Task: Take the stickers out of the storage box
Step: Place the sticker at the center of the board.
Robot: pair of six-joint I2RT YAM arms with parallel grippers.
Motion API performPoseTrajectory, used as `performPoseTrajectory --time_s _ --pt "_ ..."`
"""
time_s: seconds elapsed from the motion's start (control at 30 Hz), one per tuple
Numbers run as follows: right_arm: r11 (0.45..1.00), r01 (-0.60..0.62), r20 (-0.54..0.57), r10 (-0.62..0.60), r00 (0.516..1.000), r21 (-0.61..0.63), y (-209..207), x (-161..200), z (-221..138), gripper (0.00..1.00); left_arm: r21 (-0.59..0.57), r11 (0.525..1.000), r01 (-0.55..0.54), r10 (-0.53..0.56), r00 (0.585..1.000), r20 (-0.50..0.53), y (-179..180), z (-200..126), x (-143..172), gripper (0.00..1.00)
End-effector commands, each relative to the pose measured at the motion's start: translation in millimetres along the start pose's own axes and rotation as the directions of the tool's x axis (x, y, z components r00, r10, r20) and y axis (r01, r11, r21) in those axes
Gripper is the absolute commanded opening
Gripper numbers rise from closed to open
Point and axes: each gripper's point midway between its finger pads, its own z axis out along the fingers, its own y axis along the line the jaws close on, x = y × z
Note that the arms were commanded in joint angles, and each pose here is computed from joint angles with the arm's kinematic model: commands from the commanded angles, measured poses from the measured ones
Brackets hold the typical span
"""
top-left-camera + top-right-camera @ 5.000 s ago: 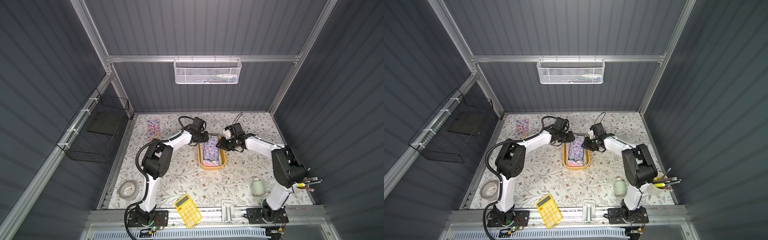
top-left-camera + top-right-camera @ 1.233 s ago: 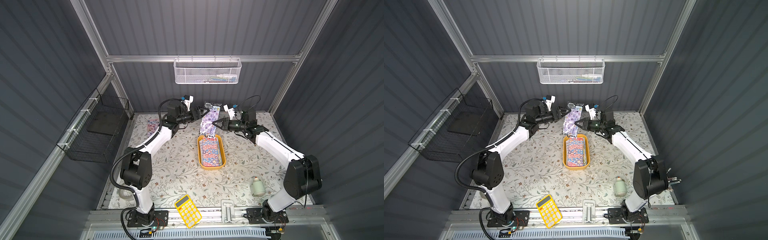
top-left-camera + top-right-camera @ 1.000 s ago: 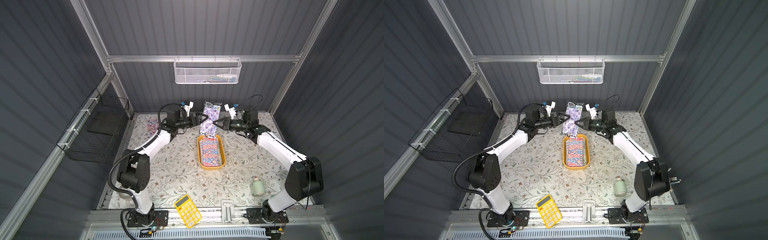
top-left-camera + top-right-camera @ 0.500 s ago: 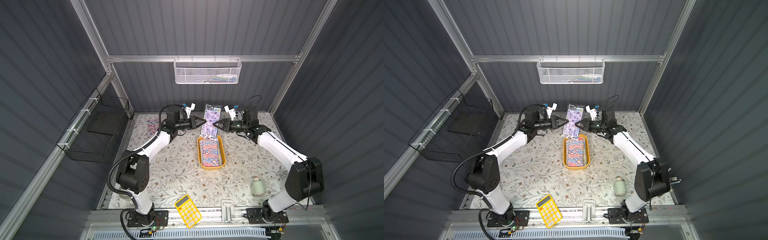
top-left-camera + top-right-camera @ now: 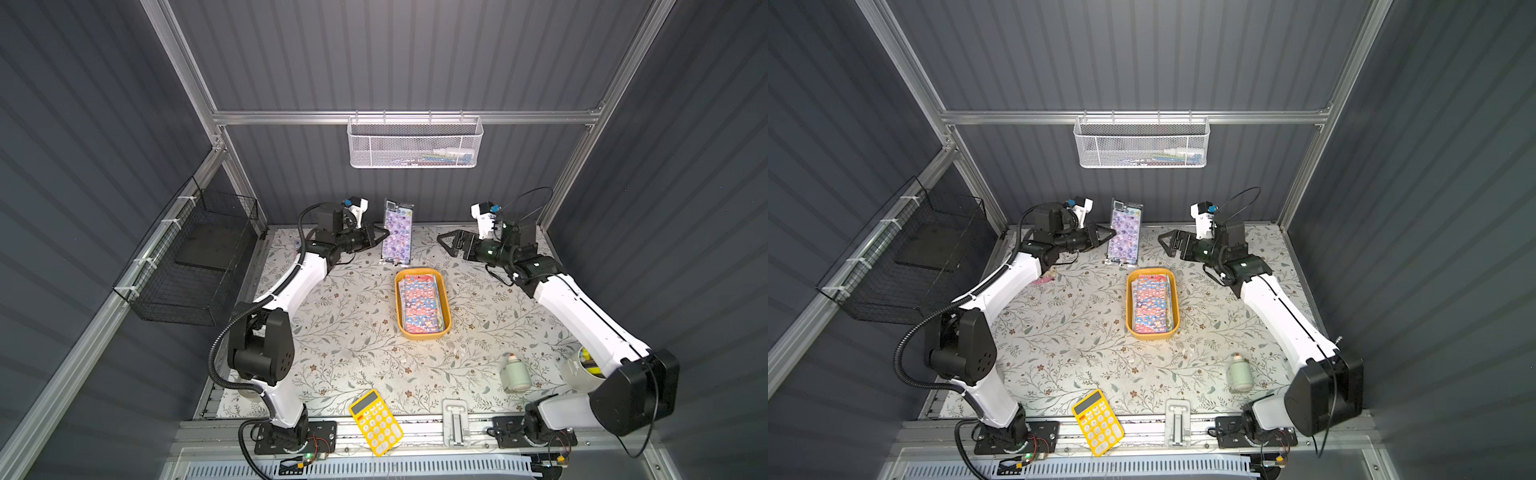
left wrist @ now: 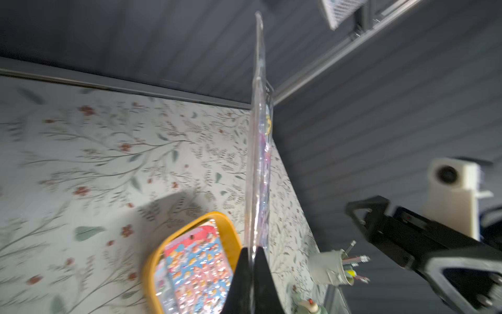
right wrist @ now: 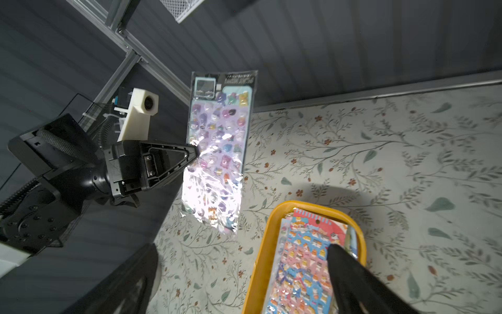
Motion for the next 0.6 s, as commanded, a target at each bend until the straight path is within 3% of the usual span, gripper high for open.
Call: performPoseTrajectory --time_s 0.0,0.1,0.3,0.4,0.57 --pt "0.985 0.036 0.01 -0.038 0.999 0.172 -34 9 -6 0.99 -0.204 0.979 0.01 -0.005 1.0 0.024 45 -10 -10 0.0" --pt "0.976 0.051 0.021 -0.057 0.998 0.211 -43 10 -12 0.99 -0.325 0.945 0.04 -0.027 0.999 0.045 80 -15 -16 0.0" --pt "0.965 -0.015 0.016 0.011 1.0 0.261 -68 16 -24 0.99 -0.446 0.886 0.129 -0.11 0.992 0.068 150 -15 -23 0.0" --pt "0.983 -0.018 -0.001 0.018 1.0 0.181 -63 21 -24 0.99 -0.475 0.867 0.153 -0.154 0.987 0.036 175 -6 -17 0.0" --pt "0.975 -0.022 0.03 0.016 0.999 0.223 -75 21 -33 0.99 -0.574 0.809 0.126 -0.16 0.987 -0.008 210 -1 -9 0.0"
